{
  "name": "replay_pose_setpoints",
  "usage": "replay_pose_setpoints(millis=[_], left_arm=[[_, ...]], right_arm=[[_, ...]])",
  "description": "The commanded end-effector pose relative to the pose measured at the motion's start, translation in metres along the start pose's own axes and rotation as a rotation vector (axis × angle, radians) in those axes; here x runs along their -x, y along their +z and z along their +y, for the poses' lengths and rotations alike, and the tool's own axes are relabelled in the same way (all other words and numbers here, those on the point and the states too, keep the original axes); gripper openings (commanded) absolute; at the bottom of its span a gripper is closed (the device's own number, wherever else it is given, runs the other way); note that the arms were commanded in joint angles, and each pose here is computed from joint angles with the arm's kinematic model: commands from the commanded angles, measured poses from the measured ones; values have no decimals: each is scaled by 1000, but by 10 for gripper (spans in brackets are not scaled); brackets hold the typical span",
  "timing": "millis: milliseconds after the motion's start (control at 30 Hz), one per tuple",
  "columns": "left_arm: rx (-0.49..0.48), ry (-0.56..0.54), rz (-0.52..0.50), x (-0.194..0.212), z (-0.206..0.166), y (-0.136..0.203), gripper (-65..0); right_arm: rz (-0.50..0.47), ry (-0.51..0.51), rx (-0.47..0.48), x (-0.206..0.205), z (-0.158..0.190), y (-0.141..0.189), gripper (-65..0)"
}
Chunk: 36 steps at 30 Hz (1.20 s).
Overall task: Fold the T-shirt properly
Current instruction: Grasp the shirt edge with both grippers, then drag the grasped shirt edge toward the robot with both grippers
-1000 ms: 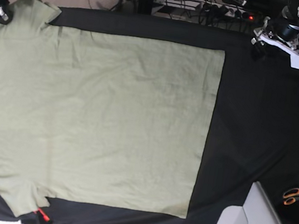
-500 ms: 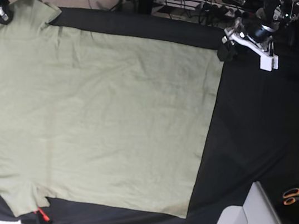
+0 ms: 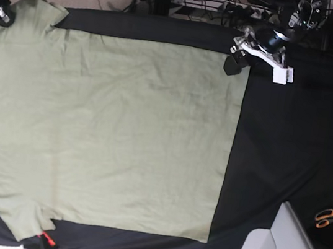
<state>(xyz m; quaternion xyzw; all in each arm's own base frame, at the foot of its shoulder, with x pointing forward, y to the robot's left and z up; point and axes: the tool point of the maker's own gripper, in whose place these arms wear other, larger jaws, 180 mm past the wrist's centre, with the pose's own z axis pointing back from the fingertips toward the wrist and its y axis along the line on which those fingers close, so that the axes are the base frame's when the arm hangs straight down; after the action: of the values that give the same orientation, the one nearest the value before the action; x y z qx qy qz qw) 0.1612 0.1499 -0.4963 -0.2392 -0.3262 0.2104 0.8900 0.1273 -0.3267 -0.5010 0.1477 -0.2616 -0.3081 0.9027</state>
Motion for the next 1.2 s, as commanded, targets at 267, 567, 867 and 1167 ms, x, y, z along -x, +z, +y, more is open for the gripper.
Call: replay_pose_setpoints(millis=[267,567,867,1167], left_arm=[[-55,-10,133,32,11,6,-650],[46,-101,7,-17,-36,17,-650],[85,-127,-36,-34,-54,17,-650],[128,-106,-23,-56,-79,-4,-650]], right_arm=[[37,80,11,-4,4,2,-645],[-24,213,38,-51,23,22,-645],[-63,295,60,-101,32,34,-645],[-74,345,32,-131,53,28,-645]])
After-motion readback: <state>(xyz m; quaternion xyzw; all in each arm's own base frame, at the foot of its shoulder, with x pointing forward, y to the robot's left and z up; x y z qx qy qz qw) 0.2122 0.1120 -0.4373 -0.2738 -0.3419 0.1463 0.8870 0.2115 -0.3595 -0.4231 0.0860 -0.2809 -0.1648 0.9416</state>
